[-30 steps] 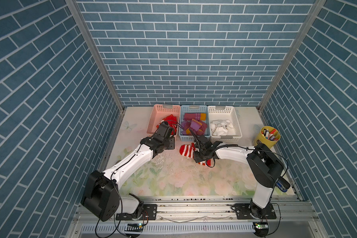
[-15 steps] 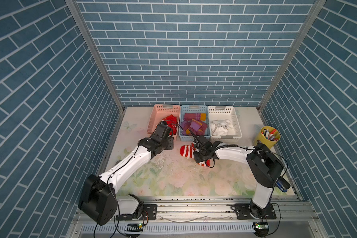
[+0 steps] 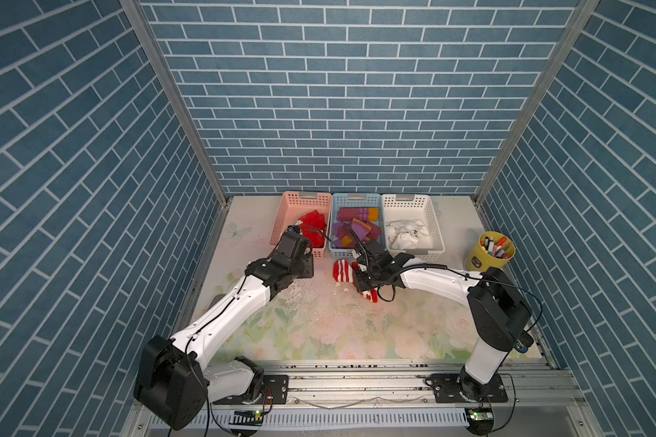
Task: Sort the socks into the basket by color
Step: Pick up the sock at the center of the board.
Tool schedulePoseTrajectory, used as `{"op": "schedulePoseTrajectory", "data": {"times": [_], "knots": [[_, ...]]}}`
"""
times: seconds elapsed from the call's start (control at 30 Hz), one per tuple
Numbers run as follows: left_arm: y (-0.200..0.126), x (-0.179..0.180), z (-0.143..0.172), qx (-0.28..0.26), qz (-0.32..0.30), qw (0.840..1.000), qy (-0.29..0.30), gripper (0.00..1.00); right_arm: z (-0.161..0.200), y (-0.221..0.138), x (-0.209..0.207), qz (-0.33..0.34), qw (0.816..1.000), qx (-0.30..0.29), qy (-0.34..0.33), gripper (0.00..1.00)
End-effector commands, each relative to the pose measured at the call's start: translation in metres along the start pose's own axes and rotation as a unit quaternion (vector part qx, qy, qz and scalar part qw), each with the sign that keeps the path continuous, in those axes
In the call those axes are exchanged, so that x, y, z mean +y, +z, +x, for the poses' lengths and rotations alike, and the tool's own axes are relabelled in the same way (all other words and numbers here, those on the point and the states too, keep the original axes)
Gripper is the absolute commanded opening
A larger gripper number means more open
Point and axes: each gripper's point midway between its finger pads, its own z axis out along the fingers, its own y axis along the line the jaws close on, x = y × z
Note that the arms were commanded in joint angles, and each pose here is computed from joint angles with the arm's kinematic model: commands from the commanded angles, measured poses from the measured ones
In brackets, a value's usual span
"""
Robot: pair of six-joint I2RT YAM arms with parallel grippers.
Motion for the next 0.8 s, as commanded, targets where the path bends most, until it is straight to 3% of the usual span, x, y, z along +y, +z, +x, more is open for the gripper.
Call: {"op": "schedulePoseTrajectory", "data": {"times": [0.0, 0.47, 0.77], "knots": [[-0.001, 0.009, 0.007, 0.008, -0.015, 1.0, -0.004, 0.53, -0.015, -0.028, 0.013, -0.014, 0.999, -0.022, -0.019, 0.0], [-0.011, 0.01, 0.008, 0.004, -0.007, 1.0, -0.015, 0.53, -0.07, -0.062, 0.042, -0.044, 0.994, -0.084, -0.054, 0.0], [-0.021, 0.018, 0.014, 0.002, -0.016, 1.0, -0.019, 0.54, -0.127, -0.06, 0.077, -0.081, 0.986, -0.113, -0.088, 0.0]]}}
